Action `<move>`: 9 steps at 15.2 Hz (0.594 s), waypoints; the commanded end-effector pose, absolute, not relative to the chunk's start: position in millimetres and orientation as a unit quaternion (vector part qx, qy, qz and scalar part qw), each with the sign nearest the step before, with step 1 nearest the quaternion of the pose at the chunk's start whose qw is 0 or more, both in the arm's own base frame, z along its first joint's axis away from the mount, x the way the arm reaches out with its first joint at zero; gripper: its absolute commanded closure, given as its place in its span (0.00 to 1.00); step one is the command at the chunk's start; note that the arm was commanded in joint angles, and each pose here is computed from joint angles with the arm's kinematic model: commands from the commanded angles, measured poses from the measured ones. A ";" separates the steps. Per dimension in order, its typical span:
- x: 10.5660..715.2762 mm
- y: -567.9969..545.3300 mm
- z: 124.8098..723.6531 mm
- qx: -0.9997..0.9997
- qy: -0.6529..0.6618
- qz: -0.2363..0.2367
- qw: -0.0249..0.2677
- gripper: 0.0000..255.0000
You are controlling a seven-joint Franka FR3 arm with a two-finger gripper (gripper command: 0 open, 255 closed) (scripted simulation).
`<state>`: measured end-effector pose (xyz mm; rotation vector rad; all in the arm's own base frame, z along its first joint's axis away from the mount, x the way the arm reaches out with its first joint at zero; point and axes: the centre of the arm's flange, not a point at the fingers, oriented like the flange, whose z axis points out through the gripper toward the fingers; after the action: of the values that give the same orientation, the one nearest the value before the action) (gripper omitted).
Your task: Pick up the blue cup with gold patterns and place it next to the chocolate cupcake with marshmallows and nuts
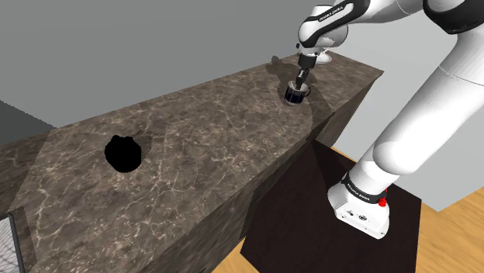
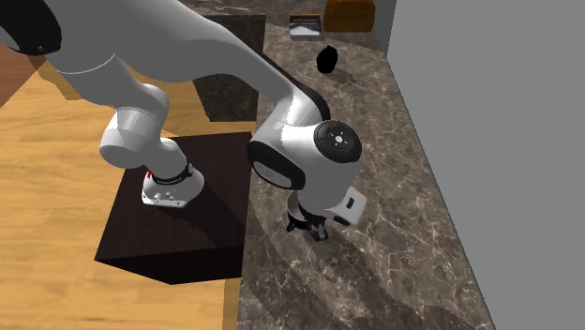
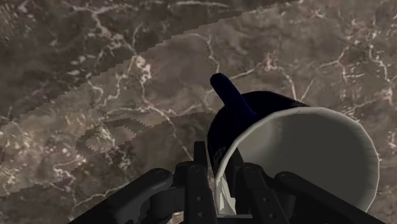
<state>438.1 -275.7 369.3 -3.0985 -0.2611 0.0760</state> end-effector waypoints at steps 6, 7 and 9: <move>437.3 -275.0 405.3 -0.996 -0.084 0.024 0.016 1.00; 437.3 -275.0 410.6 -0.996 -0.084 0.024 0.016 1.00; 437.3 -275.0 421.1 -0.996 -0.084 0.024 0.016 1.00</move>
<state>438.1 -274.8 415.1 -3.0985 -0.2607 0.0757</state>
